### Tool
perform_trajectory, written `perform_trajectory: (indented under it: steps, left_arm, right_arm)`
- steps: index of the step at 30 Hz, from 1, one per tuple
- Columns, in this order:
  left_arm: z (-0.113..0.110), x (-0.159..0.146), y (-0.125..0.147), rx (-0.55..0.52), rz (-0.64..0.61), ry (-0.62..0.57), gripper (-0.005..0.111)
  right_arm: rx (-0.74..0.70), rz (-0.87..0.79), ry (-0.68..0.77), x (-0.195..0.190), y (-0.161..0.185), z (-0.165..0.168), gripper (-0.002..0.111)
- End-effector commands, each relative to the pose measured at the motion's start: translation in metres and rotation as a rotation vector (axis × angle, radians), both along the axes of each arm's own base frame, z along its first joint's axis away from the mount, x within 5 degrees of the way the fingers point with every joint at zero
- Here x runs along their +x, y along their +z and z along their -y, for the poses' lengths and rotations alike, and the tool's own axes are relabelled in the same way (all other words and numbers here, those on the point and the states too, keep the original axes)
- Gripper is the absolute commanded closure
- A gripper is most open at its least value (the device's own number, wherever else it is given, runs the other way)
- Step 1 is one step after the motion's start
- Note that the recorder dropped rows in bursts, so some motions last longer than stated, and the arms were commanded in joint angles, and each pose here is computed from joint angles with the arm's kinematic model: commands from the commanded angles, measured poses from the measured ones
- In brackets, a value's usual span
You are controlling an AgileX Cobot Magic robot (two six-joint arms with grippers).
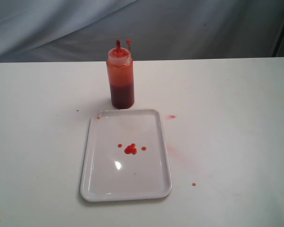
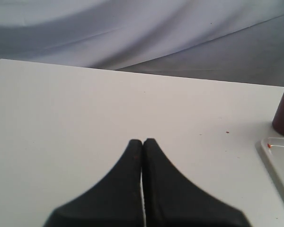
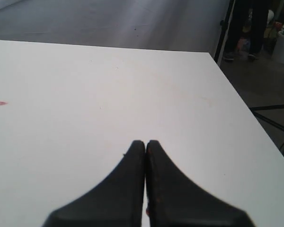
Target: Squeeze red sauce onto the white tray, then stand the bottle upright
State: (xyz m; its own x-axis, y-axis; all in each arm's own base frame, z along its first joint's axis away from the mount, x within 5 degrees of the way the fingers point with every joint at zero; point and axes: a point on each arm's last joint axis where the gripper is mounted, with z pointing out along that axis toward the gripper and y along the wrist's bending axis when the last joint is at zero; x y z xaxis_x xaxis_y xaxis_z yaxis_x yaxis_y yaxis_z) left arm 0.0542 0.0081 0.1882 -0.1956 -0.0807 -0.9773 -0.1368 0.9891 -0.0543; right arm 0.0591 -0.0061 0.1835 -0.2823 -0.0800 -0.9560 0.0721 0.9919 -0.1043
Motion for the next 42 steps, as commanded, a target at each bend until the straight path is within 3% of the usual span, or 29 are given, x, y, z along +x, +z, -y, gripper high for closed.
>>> perform_trajectory:
  steps: [1,19,42]
  left_arm:
    - [0.0000,-0.0001,-0.0009,-0.006,0.007,0.003,0.107]
    - [0.0000,-0.0001,-0.0009,-0.006,0.007,0.003,0.107]
    - [0.0000,-0.0001,-0.0009,-0.006,0.007,0.003,0.107]
  right_arm:
    - [-0.015,-0.008,-0.004,-0.0004,-0.0014,0.0005,0.108]
    - [-0.043,0.002,0.164,-0.0061,-0.0029,-0.0085,0.108]
    - [-0.043,0.002,0.121,-0.0060,-0.0029,-0.0062,0.108]
